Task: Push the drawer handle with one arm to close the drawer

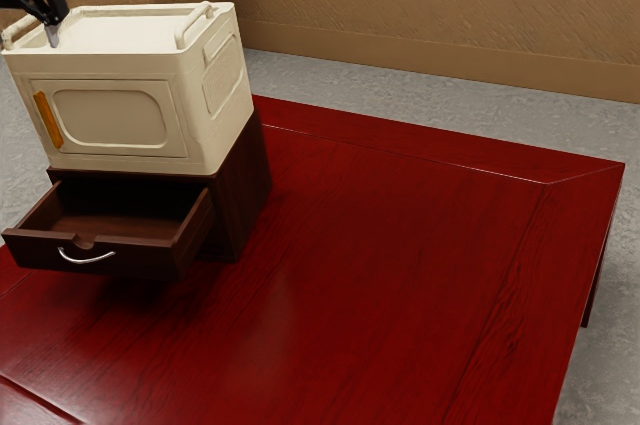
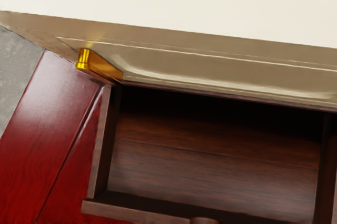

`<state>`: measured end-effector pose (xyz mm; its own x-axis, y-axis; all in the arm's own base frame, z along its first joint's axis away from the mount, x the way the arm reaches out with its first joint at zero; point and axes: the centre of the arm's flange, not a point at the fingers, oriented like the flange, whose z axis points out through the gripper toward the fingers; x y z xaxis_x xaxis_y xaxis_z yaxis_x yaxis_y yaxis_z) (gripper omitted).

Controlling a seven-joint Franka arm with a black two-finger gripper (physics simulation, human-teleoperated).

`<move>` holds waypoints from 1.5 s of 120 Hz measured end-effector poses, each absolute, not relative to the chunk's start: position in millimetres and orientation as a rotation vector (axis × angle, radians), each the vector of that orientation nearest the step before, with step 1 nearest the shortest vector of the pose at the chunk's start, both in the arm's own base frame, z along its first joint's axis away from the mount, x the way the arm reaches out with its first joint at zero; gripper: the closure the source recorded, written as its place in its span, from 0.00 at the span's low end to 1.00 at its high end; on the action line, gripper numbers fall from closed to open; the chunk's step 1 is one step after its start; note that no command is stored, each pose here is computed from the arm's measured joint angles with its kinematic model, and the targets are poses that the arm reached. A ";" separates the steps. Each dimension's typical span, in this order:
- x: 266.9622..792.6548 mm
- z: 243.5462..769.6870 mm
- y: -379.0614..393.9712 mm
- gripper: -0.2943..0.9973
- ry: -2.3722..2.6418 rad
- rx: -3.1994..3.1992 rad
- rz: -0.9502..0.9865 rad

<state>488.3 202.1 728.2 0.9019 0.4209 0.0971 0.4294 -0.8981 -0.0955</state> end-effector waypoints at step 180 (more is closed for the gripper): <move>375.3 393.5 136.6 0.36 -0.526 -3.103 -0.068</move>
<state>375.3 136.6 393.5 0.9431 0.3298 0.0418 0.3295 -0.9441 0.0132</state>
